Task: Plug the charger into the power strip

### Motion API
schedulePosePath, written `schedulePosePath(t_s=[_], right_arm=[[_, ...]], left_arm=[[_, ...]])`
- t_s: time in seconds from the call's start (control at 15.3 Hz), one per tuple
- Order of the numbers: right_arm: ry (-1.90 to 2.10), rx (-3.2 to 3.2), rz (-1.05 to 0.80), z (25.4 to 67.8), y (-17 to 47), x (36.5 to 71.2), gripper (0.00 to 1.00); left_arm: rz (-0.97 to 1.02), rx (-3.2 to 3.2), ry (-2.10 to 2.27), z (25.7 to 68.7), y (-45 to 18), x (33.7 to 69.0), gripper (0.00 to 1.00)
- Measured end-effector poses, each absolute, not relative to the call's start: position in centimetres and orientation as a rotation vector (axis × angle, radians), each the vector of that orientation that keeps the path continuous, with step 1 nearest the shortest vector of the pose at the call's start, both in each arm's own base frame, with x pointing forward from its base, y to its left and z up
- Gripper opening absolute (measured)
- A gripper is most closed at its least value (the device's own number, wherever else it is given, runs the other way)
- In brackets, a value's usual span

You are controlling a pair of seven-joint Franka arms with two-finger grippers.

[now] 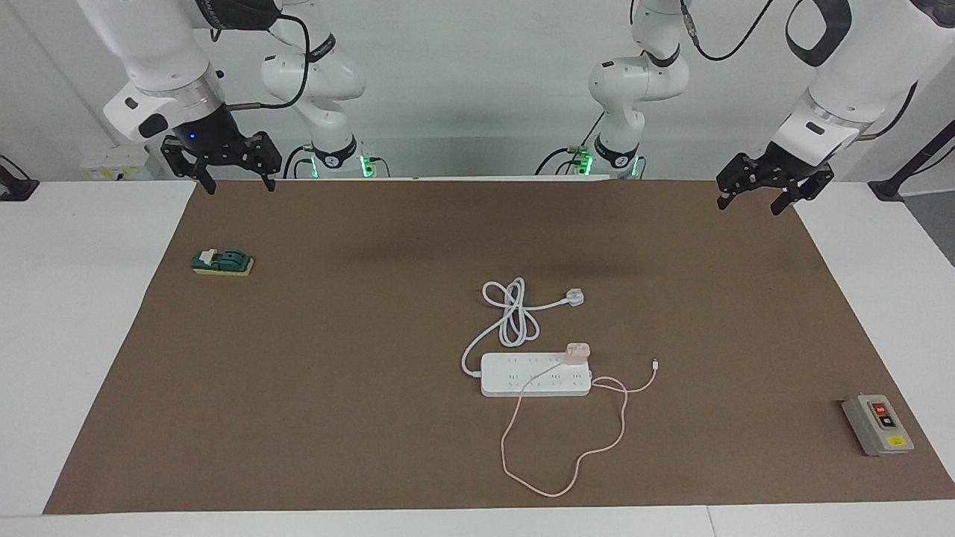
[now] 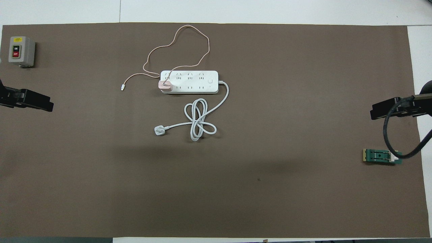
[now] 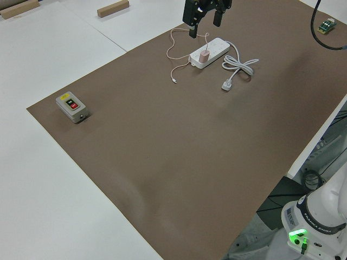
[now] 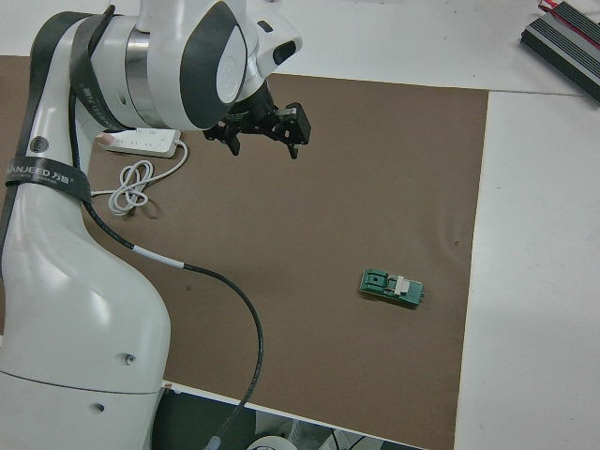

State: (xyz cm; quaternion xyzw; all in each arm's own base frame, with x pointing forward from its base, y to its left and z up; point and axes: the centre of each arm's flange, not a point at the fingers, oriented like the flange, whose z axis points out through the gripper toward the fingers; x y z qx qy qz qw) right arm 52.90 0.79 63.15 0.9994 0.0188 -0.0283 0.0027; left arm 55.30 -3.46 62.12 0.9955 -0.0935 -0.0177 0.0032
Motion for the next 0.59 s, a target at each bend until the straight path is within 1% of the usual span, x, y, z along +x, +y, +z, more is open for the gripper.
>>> schedulePosePath(t_s=[0.26, 0.59], right_arm=[[0.059, 3.134, -0.089, 63.15, 0.79, 52.90, 1.00], [0.059, 3.134, -0.089, 63.15, 0.79, 52.90, 1.00]], left_arm=[[-0.019, 3.127, -0.282, 63.40, -3.49, 55.31, 1.00], [-0.021, 3.140, -0.225, 63.45, -3.29, 55.31, 1.00]])
